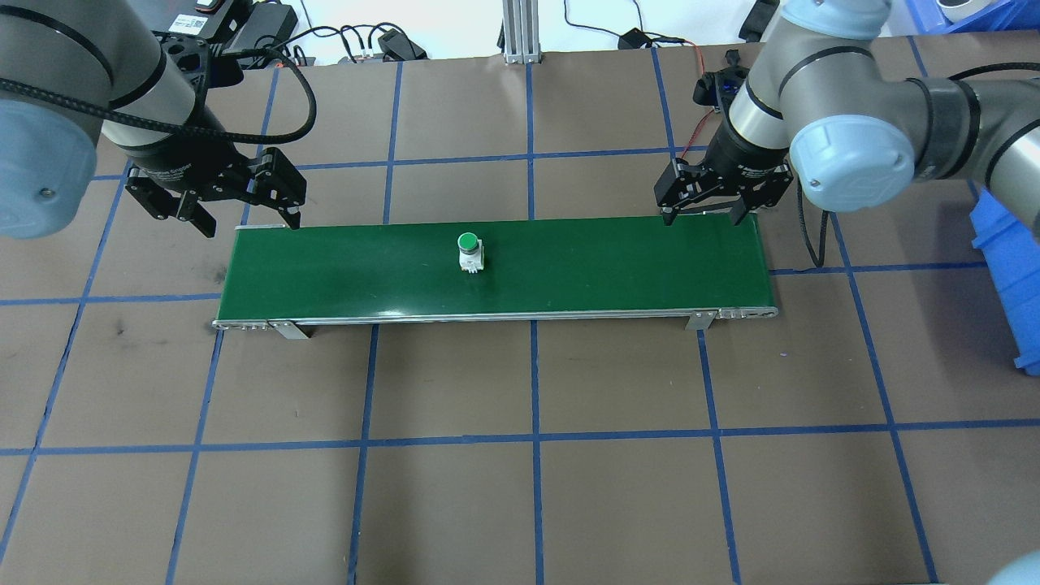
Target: Move button from left to right
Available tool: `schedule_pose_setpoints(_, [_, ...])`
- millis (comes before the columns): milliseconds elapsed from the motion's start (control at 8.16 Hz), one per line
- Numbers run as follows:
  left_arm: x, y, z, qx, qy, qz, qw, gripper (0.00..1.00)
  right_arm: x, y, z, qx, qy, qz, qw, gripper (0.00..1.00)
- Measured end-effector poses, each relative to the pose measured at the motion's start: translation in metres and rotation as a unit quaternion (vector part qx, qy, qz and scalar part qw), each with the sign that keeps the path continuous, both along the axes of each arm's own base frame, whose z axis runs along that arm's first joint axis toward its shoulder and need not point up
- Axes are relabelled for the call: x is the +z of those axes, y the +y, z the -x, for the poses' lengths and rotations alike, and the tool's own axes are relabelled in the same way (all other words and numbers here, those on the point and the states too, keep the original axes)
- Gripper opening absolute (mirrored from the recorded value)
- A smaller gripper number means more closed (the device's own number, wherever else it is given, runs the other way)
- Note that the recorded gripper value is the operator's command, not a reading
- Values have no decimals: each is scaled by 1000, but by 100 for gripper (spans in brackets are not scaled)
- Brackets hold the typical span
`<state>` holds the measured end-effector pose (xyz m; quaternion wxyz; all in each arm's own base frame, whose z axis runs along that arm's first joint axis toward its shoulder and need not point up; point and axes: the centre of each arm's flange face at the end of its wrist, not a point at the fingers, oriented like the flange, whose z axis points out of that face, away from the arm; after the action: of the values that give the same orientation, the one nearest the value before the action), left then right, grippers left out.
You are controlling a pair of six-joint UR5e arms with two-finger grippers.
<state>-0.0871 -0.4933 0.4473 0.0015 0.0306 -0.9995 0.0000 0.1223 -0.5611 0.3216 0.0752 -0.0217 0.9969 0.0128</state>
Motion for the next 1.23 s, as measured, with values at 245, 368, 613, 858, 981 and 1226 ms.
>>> schedule_pose_setpoints(245, [0,0,0,0,0,1,1000,100,-11,2,25,-3,-39,-6,999,95])
schedule_pose_setpoints(368, [0,0,0,0,0,2,1000,100,-13,4,28,-8,-50,-8,999,98])
schedule_pose_setpoints(613, [1,-1,0,-1,-1,4,1000,100,-14,5,28,-57,-56,-19,997,99])
schedule_pose_setpoints(858, [2,0,0,-1,-1,5,1000,100,-14,5,28,-88,-56,-26,994,99])
schedule_pose_setpoints(981, [3,0,0,-1,-1,6,1000,100,-14,6,26,-92,-57,-26,994,99])
schedule_pose_setpoints(1226, [3,0,0,-1,-1,7,1000,100,-13,8,16,-86,-57,-27,994,99])
